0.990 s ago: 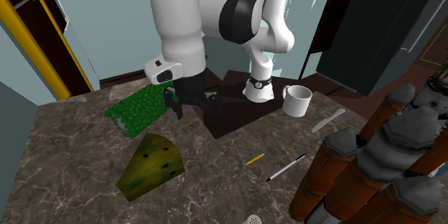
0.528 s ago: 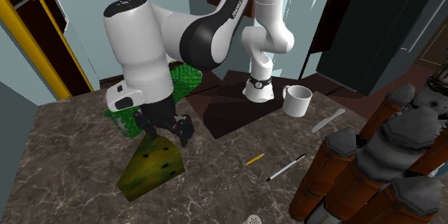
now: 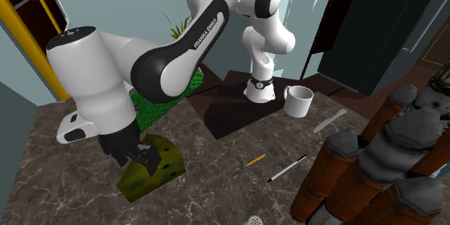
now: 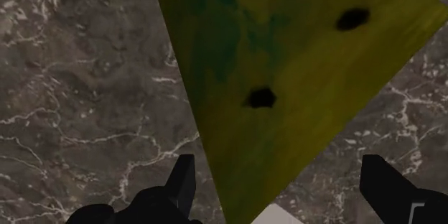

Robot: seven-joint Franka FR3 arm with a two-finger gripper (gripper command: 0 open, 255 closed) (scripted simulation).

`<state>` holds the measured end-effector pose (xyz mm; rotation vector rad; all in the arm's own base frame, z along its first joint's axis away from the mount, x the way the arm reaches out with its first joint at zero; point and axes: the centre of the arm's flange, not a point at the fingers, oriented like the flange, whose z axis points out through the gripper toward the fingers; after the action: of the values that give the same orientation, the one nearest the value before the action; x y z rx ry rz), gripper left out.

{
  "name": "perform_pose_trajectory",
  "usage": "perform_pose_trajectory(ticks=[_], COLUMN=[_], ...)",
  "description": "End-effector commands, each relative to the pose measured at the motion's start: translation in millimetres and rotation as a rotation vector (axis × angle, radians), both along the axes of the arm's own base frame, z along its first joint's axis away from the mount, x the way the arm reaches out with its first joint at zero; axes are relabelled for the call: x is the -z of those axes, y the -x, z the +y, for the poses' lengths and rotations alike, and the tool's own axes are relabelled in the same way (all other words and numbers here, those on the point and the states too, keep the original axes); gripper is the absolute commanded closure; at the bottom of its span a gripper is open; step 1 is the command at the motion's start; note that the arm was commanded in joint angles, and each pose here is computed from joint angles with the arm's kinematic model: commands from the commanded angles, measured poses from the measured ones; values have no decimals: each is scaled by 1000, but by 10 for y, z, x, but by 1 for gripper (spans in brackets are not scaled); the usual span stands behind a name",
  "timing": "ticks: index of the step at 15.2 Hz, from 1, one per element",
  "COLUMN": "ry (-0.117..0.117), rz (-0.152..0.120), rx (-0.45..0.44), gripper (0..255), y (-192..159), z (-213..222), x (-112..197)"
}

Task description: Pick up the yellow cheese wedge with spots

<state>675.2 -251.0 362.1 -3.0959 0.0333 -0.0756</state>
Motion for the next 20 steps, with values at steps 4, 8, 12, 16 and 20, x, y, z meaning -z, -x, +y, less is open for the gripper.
perform_pose_trajectory(ticks=[4, 8, 12, 16, 20], ry=[-1, -1, -1, -1, -1], rz=[-4, -4, -4, -4, -4], rx=[4, 4, 3, 3, 4], gripper=[0, 0, 255, 255, 255], y=[-55, -55, -56, -54, -55], z=[-62, -62, -56, -56, -62], x=[233, 422, 419, 416, 369])
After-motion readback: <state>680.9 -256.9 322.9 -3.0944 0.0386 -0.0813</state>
